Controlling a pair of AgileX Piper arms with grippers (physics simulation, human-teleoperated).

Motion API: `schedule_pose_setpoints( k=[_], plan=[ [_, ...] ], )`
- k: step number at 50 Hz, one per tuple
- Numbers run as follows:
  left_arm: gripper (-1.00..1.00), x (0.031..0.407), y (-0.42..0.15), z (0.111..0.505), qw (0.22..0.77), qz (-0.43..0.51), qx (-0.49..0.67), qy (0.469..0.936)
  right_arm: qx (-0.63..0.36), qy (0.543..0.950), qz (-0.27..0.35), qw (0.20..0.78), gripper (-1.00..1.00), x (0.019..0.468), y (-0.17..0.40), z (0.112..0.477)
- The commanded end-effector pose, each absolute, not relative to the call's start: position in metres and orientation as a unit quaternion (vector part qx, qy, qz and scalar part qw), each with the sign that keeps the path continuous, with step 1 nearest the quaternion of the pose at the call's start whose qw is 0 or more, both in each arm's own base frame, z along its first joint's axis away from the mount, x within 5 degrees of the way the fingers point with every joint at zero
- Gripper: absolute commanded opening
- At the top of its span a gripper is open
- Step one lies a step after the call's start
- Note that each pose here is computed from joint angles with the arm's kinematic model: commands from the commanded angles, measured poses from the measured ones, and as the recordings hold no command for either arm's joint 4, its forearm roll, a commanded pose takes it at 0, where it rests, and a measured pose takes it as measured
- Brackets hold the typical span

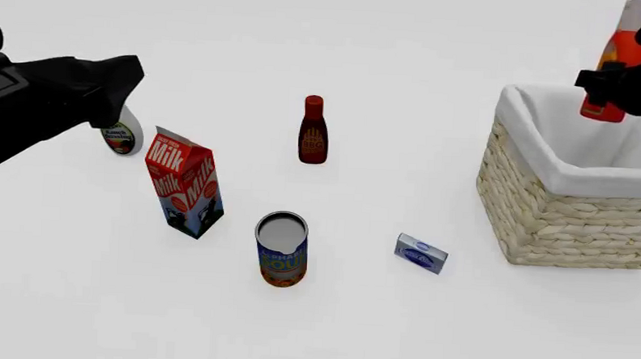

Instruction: Pick the ketchup and place it in the basket.

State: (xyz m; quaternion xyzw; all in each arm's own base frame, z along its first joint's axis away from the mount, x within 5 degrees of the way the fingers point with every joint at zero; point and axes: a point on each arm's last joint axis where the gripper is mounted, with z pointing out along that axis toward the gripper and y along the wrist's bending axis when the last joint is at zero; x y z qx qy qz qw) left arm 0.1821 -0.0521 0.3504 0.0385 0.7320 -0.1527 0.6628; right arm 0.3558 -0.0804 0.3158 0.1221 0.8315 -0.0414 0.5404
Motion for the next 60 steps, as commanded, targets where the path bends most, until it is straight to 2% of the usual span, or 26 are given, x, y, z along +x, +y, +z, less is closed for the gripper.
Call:
schedule_pose_setpoints(
  k=[1,26,60],
  plan=[
    [1.00,0.183,-0.052,0.351,0.663,-0.151,0.039,0.732,0.139,0.833,-0.038,0.534,-1.00,0.360,-0.087,0.304],
    [1.00,0.181,-0.051,0.355,0.666,-0.148,0.042,0.730,0.160,0.845,-0.037,0.509,-1.00,0.362,-0.097,0.264],
    [1.00,0.179,-0.050,0.354,0.667,-0.147,0.040,0.730,0.170,0.854,-0.044,0.490,-1.00,0.362,-0.107,0.239]
  ],
)
